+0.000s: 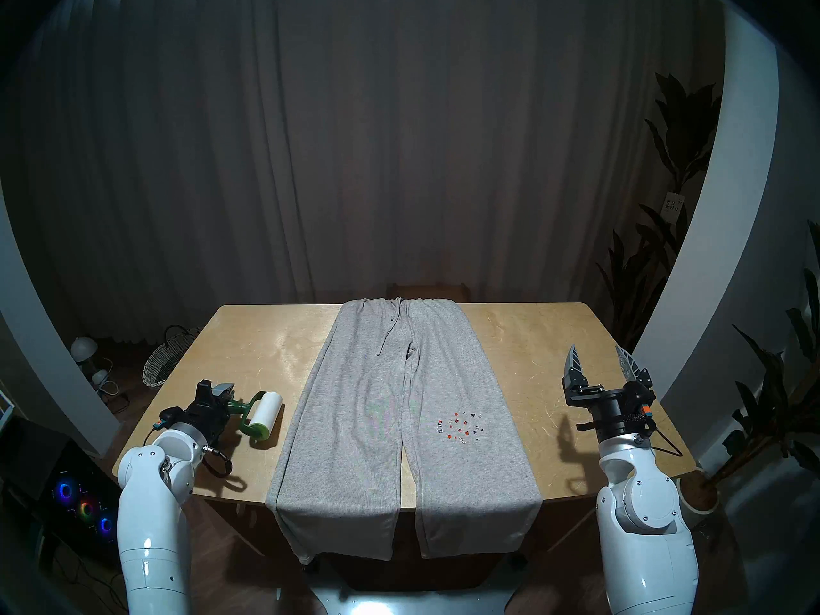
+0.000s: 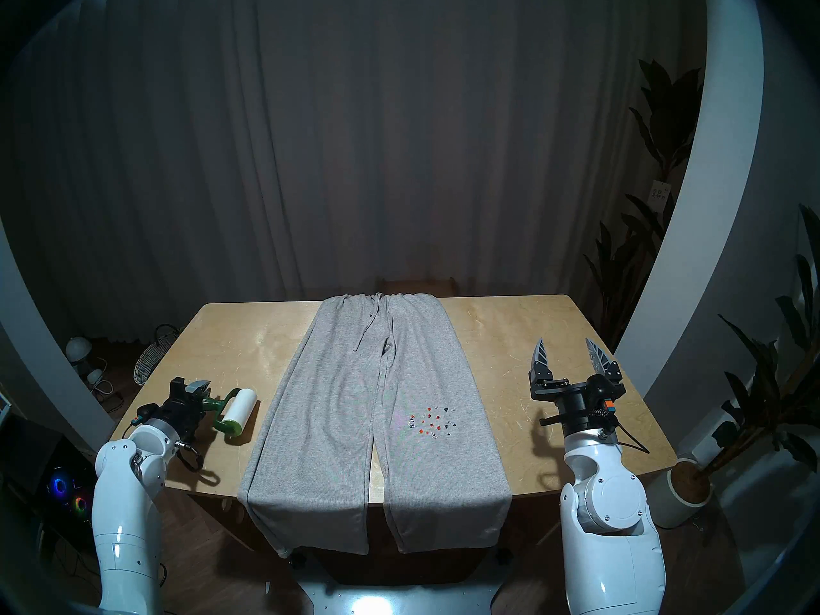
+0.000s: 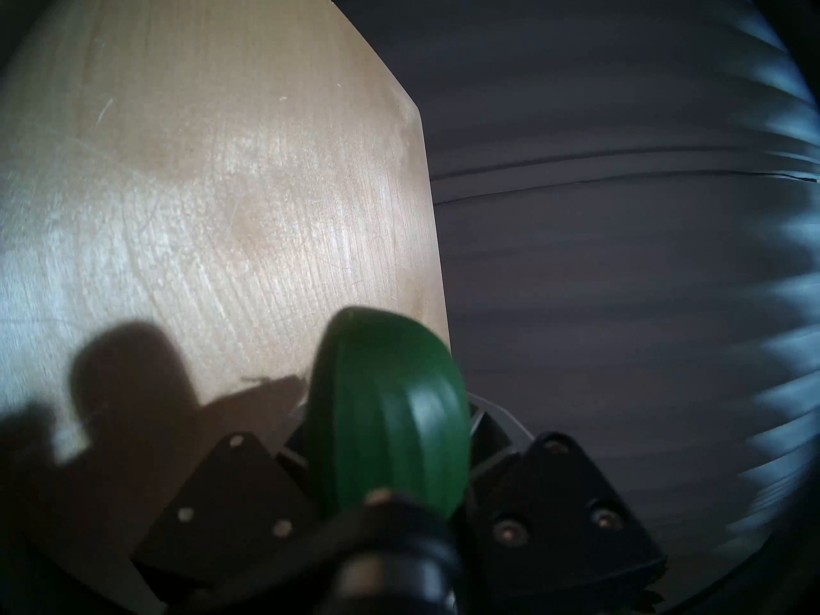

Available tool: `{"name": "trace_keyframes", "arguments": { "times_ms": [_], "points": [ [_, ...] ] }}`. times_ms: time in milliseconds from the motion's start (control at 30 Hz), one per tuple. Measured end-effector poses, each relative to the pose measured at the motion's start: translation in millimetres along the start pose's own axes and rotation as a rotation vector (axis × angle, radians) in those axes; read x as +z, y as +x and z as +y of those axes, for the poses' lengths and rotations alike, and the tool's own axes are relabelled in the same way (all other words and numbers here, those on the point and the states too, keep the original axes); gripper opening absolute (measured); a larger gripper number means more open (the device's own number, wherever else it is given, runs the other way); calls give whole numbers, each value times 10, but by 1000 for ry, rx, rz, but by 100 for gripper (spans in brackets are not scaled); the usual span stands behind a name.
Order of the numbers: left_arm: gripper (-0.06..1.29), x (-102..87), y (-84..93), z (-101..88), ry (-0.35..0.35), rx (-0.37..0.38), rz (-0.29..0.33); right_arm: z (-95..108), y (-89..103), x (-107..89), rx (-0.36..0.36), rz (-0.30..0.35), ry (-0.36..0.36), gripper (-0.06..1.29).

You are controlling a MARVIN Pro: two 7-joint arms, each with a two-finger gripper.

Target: Remove lint and debris from pants with a lint roller

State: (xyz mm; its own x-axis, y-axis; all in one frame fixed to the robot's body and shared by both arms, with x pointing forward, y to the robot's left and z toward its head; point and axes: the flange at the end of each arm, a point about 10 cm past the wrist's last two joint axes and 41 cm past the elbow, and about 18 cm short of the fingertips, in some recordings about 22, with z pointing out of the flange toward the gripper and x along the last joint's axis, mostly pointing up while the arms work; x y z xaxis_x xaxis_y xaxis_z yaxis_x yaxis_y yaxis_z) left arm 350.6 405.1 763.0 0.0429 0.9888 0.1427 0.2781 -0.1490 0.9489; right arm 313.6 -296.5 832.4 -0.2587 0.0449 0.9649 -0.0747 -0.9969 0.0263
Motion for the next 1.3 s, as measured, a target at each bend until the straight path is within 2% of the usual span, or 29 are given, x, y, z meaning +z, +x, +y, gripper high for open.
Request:
{"name": "trace_keyframes", "arguments": {
  "times_ms": [33,200,400,567,633,667,767,900,967,1033,1100,1300],
  "points": [
    [32,-7,-6,-3,-4,-1,2,4,-1,0,1,0,2,123],
    [32,-77,-58,-18,-25,14,15,21,-15,-2,7,-1,13,123],
    [31,-239,-121,20,-86,70,35,16,-61,20,20,0,32,123],
    [30,-279,-118,261,-186,112,39,-40,-77,82,32,4,56,123],
    [30,-298,-117,479,-270,134,39,-77,-79,127,35,3,73,123],
    [30,-301,-118,500,-278,136,38,-80,-80,131,35,2,75,123],
    [30,-326,-164,698,-360,150,26,-106,-102,163,28,-21,100,123],
    [30,-355,-339,907,-452,174,-18,-112,-147,184,-6,-66,143,123],
    [30,-368,-511,985,-483,198,-50,-108,-177,193,-24,-94,165,123],
    [30,-375,-654,1028,-497,222,-73,-105,-197,200,-35,-111,181,123],
    [30,-380,-725,1050,-503,237,-83,-103,-209,202,-39,-119,188,123],
    [30,-435,-1210,1161,-525,336,-134,-47,-355,191,-67,-178,222,123]
  ]
}}
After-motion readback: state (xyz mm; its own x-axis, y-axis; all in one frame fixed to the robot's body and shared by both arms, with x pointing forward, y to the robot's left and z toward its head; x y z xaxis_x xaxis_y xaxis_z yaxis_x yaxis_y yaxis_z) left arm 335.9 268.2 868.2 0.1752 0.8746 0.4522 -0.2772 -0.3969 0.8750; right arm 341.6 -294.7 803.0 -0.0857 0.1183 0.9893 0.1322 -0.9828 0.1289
